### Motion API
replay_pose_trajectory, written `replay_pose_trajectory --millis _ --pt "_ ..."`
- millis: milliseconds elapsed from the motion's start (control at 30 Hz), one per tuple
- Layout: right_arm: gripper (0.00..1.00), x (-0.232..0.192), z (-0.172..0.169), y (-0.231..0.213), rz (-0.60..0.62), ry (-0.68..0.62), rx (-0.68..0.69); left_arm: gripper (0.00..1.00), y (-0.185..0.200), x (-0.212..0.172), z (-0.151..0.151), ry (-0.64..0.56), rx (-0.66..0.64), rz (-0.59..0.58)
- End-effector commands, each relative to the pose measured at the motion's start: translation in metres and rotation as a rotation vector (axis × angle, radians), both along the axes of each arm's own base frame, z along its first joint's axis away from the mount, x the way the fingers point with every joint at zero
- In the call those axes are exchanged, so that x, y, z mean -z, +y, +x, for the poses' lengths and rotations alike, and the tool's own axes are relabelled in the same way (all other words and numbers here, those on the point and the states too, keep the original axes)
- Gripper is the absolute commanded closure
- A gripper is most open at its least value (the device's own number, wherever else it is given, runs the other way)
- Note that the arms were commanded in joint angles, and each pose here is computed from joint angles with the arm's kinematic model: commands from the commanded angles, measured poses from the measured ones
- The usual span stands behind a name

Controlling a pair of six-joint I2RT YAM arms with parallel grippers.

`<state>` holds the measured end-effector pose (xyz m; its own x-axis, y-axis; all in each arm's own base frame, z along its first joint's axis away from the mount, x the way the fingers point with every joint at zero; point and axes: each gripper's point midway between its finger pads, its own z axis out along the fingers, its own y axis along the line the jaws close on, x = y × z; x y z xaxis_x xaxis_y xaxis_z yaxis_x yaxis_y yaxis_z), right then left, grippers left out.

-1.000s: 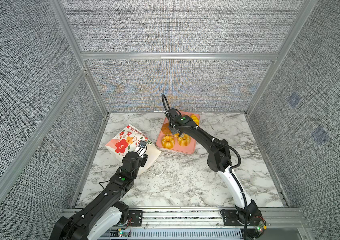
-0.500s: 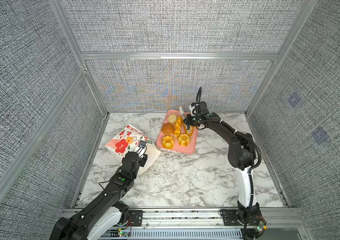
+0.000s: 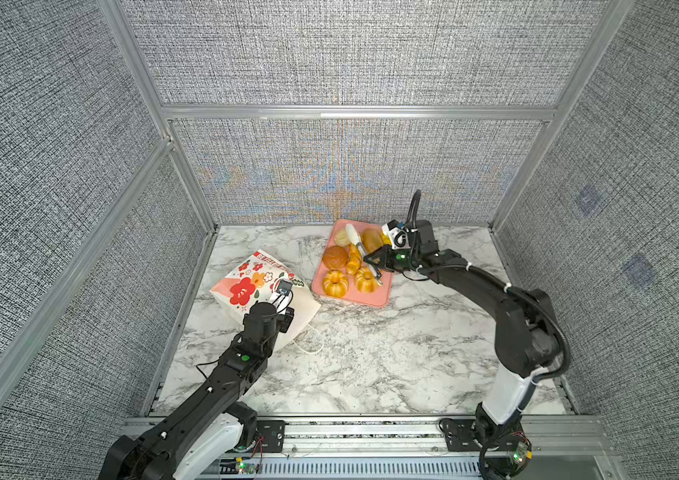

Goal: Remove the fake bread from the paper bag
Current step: 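Lift the right tongs up away from the tray, then reach the right tongs into the paper bag held by the left gripper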

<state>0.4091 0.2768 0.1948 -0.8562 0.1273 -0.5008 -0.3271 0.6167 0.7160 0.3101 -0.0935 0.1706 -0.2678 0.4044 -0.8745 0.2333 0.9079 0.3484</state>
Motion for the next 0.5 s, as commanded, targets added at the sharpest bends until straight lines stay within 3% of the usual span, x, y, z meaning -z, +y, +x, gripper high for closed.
replay_pose_trajectory --millis 0,200,367,467 --pt "1.0 -0.014 -0.04 0.0 0.075 -0.002 -0.051 1.0 0.0 -0.009 0.0 -0.028 0.008 0.007" --pt "0.98 0.002 -0.134 -0.008 0.085 0.111 -0.085 1.0 -0.004 -0.016 -0.008 -0.09 0.08 0.063" --pt "0.96 0.003 -0.205 0.024 0.131 0.179 -0.187 1.0 -0.009 -0.014 -0.015 -0.108 0.139 0.102" --pt "0.96 -0.001 -0.229 0.046 0.197 0.203 -0.234 1.0 -0.013 -0.011 -0.017 -0.105 0.168 0.099"
